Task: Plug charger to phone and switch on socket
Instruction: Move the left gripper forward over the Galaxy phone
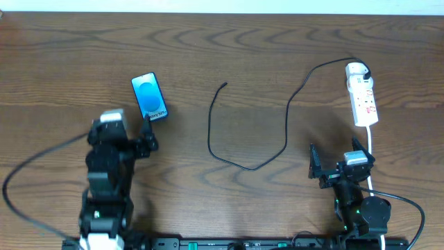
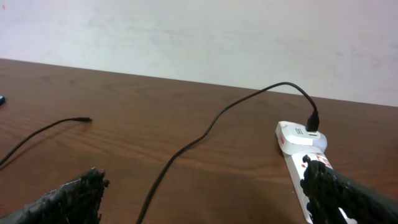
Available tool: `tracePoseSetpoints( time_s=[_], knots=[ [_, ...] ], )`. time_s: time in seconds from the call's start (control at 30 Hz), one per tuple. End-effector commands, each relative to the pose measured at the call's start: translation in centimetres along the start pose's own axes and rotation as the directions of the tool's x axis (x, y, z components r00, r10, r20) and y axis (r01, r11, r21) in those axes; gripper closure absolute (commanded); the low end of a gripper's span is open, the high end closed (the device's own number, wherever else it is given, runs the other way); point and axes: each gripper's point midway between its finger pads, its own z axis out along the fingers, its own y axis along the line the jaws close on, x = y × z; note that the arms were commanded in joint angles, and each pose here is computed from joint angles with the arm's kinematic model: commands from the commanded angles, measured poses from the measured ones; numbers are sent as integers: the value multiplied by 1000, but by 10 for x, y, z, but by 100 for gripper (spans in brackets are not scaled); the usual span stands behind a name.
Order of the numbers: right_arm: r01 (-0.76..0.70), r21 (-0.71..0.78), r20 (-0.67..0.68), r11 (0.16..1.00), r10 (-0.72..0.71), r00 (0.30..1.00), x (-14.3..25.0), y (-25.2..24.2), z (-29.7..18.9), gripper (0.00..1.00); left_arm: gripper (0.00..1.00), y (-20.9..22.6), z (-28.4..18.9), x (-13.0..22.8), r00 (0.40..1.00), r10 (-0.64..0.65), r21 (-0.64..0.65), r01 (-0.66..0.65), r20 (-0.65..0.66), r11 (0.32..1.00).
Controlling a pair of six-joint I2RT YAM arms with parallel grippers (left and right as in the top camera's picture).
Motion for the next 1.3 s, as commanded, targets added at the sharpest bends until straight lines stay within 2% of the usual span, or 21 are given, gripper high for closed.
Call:
tracePoseSetpoints(
  time_s=[0.0,0.23,0.57,0.7,0.93,1.27],
  knots=[
    [10,11,0,1000,-10,1000,1,-2,0,1,5,-15,13,-20,999,-7,63,9,-40,998],
    [10,11,0,1000,-10,1000,1,-2,0,1,5,-27,38,-39,985,-1,83,16,-173,996],
    [10,11,0,1000,-10,1000,1,-2,0,1,5,-50,62,-65,933,4,149,53,-360,987],
    [10,11,0,1000,-10,1000,1,-2,0,1,5,-55,70,-74,894,4,146,68,-448,987],
    [10,11,0,1000,-10,1000,1,-2,0,1,5,-55,78,-69,787,-1,106,84,-617,991],
    [10,11,0,1000,-10,1000,1,-2,0,1,5,-56,84,-61,772,-3,108,93,-636,990]
  ],
)
